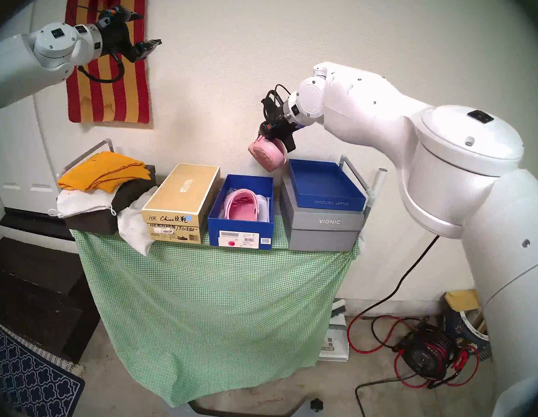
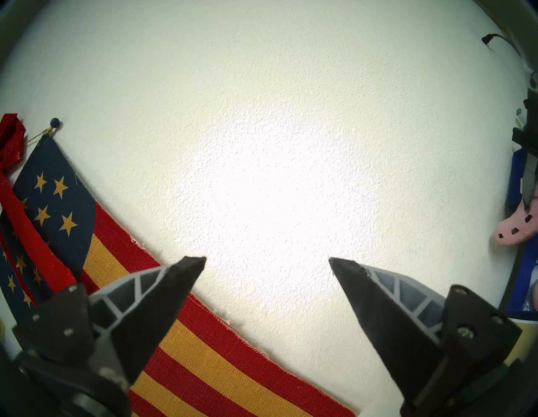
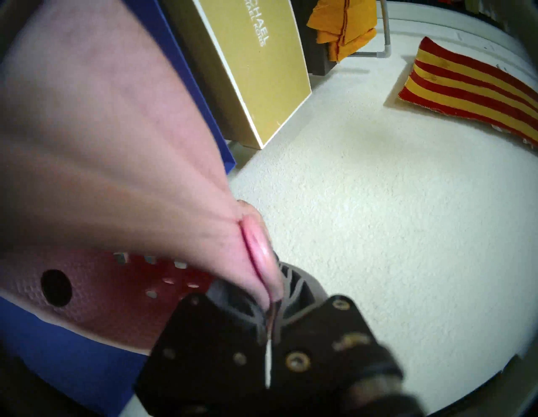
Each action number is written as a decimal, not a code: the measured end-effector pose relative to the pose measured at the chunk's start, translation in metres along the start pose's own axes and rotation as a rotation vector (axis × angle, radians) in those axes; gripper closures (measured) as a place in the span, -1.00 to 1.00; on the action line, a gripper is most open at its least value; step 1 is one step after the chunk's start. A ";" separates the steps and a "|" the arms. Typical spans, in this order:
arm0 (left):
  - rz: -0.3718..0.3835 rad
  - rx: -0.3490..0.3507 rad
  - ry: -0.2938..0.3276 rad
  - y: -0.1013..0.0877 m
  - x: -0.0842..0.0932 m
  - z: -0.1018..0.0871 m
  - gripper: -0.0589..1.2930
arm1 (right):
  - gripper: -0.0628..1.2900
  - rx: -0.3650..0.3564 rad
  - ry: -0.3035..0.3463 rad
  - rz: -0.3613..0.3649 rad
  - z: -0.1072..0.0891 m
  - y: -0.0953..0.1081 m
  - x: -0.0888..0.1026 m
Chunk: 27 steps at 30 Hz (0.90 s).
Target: Take shoe out of the box
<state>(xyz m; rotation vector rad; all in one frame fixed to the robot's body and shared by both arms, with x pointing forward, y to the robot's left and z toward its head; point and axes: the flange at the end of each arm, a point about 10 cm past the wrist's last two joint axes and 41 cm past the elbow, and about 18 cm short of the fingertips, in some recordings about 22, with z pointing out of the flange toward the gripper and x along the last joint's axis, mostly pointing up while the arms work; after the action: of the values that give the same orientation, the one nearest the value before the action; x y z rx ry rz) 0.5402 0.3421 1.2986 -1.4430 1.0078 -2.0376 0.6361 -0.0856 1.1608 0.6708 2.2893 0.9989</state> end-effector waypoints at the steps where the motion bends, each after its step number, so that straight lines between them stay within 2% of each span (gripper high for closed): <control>1: 0.000 0.000 0.000 0.000 0.000 0.000 -0.87 | 0.92 0.000 -0.001 -0.011 -0.001 0.001 0.001; 5: 0.000 0.000 0.000 0.000 0.000 0.000 -0.87 | 0.92 0.001 -0.011 -0.060 -0.008 0.006 0.007; 12: 0.000 0.000 0.000 0.000 0.000 0.000 -0.87 | 0.92 0.011 -0.057 -0.111 -0.025 0.007 0.004; 17: 0.000 0.000 0.000 0.000 0.000 0.000 -0.87 | 0.92 0.025 -0.111 -0.151 -0.041 0.004 0.001; 27: 0.000 0.000 0.000 0.000 0.000 0.000 -0.87 | 0.92 0.057 -0.181 -0.197 -0.059 -0.010 0.006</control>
<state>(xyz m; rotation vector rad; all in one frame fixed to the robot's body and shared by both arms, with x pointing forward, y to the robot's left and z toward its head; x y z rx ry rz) 0.5402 0.3422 1.2986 -1.4433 1.0074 -2.0378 0.5911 -0.1170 1.1852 0.5238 2.1820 0.7524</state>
